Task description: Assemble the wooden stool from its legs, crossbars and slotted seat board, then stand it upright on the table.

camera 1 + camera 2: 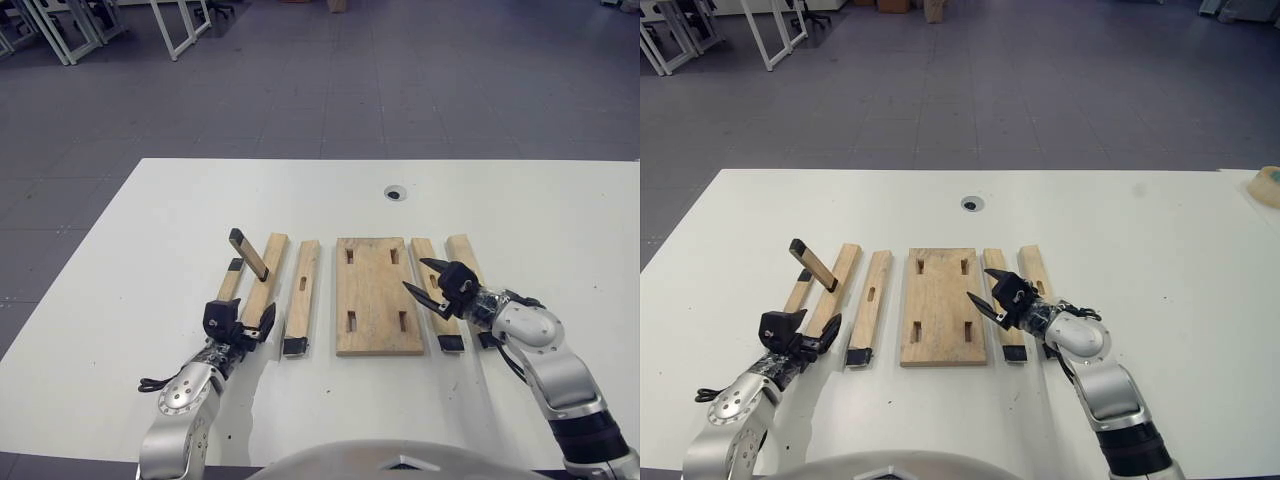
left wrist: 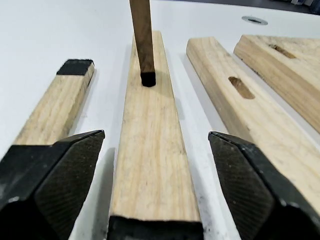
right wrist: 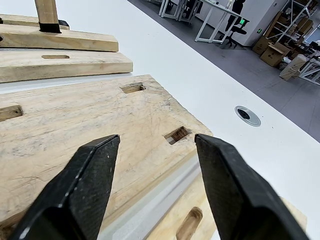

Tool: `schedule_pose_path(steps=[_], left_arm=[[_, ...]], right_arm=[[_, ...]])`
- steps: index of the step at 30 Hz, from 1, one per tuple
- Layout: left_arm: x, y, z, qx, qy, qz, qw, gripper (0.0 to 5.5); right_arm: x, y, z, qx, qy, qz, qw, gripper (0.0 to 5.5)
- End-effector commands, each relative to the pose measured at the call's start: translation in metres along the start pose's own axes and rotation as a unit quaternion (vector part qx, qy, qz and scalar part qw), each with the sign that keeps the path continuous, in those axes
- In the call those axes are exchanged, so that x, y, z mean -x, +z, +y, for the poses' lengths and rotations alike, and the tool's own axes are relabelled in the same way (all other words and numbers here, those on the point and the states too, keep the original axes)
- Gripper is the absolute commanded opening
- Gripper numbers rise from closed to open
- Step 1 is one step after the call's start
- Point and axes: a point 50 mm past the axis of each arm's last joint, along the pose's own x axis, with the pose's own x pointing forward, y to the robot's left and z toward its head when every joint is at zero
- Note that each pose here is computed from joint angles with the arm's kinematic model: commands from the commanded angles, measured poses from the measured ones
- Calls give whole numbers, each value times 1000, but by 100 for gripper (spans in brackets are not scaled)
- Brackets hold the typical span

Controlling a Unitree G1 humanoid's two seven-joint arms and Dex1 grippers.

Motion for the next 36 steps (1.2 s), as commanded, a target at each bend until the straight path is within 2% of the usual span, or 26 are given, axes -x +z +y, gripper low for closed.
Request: schedule_pose_path(steps=[1,7,12,16,19,22,25,28,32,36], left_arm=[[1,-11,3,10,20,47,999,313],[-5,1,1,34,19,34,999,213],[-21,41,-12,93,-57,-33,993,206],[-27,102,-41,183,-208,-126,952,206],[-22,127,-61,227,-328,-124,909,206],[-15,138,-72,245,-421,-97,868,206],[-8,144,-78,246,-476,-73,841,206],[0,144,-87,236,-510,-50,825,206],[7,141,-96,228,-536,-33,812,206],[9,140,-97,219,-540,-27,812,206]], right_arm=[[1,2,-6,12,-3,1,1000,277],[0,3,-9,-9,-17,-6,1000,277],[-4,17,-24,-152,-37,-52,986,277],[-9,30,-23,-328,18,-90,940,346],[-8,38,-28,-409,53,-102,905,408],[-1,53,-30,-484,139,-147,851,463],[14,66,-27,-499,233,-177,815,532],[21,80,-24,-489,288,-192,801,536],[15,88,-27,-497,298,-203,790,536],[9,97,-30,-500,319,-213,776,536]])
